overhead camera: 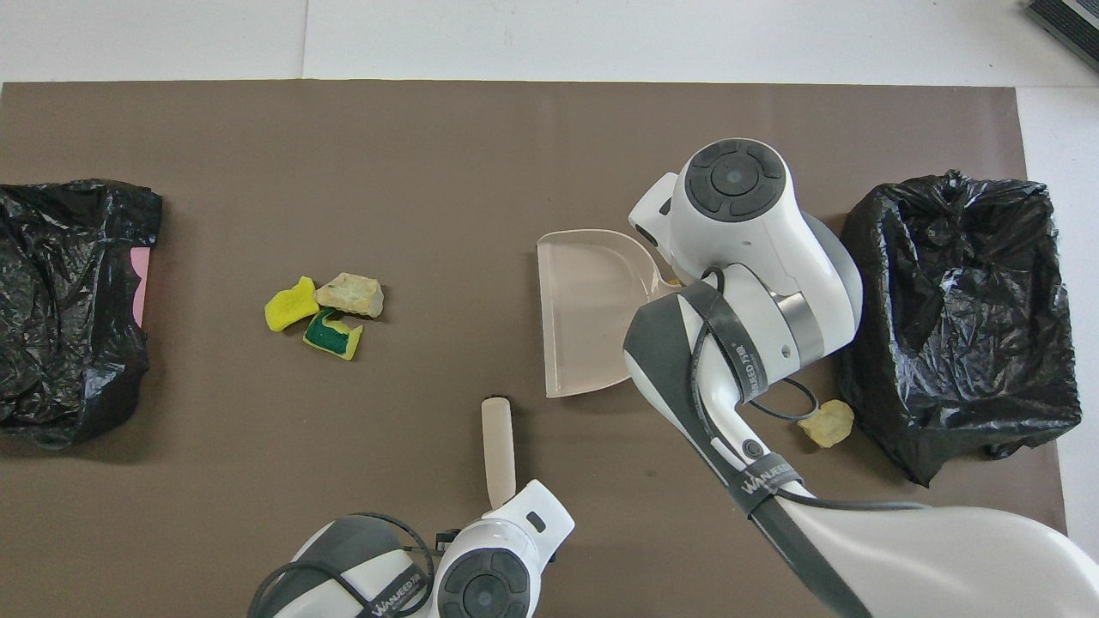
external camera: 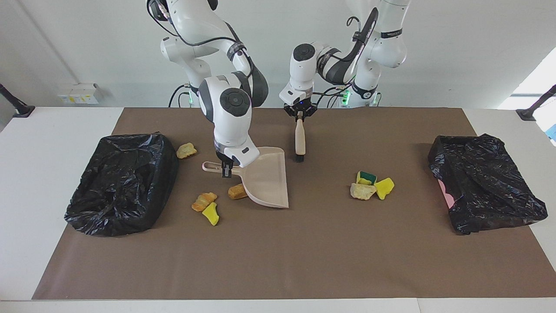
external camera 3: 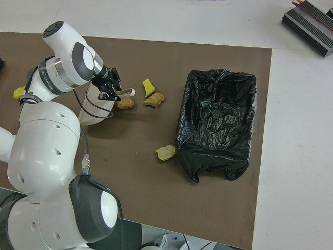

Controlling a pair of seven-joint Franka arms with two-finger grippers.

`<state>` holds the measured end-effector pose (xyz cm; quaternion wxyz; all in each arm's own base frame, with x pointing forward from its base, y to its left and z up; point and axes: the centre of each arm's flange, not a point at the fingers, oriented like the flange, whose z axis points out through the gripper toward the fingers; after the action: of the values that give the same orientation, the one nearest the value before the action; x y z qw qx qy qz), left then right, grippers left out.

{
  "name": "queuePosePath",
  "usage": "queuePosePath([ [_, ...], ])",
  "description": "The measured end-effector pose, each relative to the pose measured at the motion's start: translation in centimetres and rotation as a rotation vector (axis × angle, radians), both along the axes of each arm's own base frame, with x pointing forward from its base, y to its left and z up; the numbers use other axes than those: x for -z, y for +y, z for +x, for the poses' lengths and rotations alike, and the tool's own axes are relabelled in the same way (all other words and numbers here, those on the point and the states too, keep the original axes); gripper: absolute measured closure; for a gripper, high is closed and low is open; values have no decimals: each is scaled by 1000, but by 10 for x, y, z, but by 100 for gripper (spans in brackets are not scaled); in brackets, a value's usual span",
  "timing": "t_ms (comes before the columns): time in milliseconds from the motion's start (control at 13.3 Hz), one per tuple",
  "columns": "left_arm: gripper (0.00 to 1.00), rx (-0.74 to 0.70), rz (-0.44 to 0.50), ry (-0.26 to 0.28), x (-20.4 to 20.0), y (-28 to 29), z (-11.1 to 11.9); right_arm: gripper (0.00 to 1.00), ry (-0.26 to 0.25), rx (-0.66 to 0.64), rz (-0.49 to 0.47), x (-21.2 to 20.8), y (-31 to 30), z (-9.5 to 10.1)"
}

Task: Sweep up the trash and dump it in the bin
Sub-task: 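Grasp the beige brush with the left gripper while the right gripper positions dustpan, then move the brush with the left gripper behind the sponge pieces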

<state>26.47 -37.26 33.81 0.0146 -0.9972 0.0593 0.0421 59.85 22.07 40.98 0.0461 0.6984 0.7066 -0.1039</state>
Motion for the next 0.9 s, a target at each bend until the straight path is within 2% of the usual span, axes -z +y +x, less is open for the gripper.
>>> queuePosePath([
  [151, 74, -3, 5, 8, -3, 6, 7, 68, -3, -10, -4, -1, 4, -1],
  [301, 74, 4, 29, 41, -14, 21, 25, 68, -3, -11, -4, -1, 5, -2],
  [527, 74, 17, 25, 78, -51, 75, 77, 68, -1, -15, -4, 0, 7, -3],
  [754, 74, 11, -12, 81, -88, 153, 128, 68, -23, 4, 3, 4, 14, -5],
  [904, 74, 7, -30, 64, -100, 200, 160, 68, -47, 39, 5, 12, 40, -17],
])
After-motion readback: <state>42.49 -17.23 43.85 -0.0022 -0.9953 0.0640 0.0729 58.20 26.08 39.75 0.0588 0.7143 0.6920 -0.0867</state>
